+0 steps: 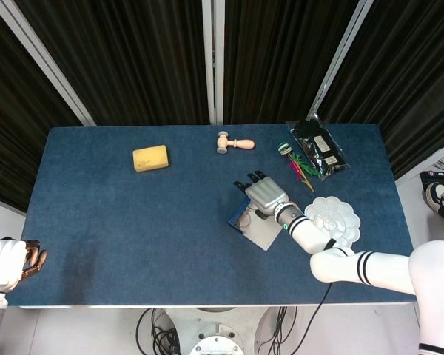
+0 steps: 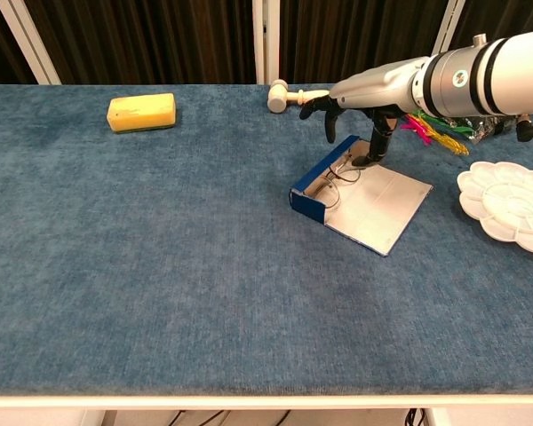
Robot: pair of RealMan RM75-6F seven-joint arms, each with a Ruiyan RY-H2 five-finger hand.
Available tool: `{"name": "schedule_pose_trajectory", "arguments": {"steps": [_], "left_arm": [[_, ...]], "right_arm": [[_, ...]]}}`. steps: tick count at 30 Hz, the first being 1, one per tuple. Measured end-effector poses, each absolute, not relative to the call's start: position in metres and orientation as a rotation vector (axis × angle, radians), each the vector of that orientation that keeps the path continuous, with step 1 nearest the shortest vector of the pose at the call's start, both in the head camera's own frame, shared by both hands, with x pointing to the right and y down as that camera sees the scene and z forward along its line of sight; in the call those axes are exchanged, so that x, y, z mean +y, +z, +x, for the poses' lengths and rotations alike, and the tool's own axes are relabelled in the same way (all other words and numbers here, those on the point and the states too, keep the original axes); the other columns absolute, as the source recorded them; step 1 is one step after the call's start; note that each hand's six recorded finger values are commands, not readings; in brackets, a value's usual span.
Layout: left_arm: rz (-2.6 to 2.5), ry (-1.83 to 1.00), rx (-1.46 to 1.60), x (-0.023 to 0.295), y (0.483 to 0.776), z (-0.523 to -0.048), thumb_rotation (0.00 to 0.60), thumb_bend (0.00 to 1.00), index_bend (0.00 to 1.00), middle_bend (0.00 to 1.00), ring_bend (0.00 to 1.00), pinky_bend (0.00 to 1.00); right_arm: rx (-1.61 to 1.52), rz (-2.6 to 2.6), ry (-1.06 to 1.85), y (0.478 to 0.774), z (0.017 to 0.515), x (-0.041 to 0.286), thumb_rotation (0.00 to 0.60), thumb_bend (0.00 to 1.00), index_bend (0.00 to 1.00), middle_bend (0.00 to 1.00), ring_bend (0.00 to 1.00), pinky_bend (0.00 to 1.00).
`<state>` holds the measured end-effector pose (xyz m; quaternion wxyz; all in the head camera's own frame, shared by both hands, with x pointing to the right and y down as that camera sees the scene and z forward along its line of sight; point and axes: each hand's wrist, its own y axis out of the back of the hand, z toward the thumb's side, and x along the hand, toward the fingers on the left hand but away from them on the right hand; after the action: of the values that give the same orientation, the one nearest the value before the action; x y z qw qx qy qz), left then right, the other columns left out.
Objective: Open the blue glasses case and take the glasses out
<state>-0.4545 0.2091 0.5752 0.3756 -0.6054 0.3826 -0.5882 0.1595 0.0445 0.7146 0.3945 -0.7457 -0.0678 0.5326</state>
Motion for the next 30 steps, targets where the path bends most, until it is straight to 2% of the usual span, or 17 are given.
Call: {"name": "schedule_pose_trajectory", "arguments": {"steps": [5, 9, 15, 30], "left_arm": [[-1.548, -1.506, 0.981, 0.209, 0.575, -0.455, 0.6, 0.39, 0.85, 0.99, 0.84, 0.66], [-1.55, -1.505, 0.982, 0.209, 0.575, -0.455, 0.6, 0.39, 0.85, 0.99, 0.84, 0.66], [-1.553, -1.505, 0.982, 0.209, 0.575, -0.455, 0.6, 0.39, 0.84, 0.99, 0.84, 0.66], [-1.554, -1.504, 0.981, 0.209, 0.575, -0.455, 0.6, 0.39, 0.85, 0.99, 0.84, 0.66]], "right_arm": [[-0.134, -1.845, 1.27, 0.716, 0.156, 0.046, 0.6, 0.23, 0.12, 0.18, 0.0, 0.0], [-0.126, -1.826, 1.251, 0.725, 0.152, 0.046, 0.6, 0.29, 0.13, 0.18, 0.0, 0.0], [-0.09, -1.815, 1.247, 0.736, 0.147, 0.048, 0.6, 0.33, 0.16, 0.18, 0.0, 0.0], [-0.071, -1.808, 1.265, 0.744, 0.149, 0.048, 0.6, 0.4, 0.32, 0.2, 0.0, 0.0]]}}
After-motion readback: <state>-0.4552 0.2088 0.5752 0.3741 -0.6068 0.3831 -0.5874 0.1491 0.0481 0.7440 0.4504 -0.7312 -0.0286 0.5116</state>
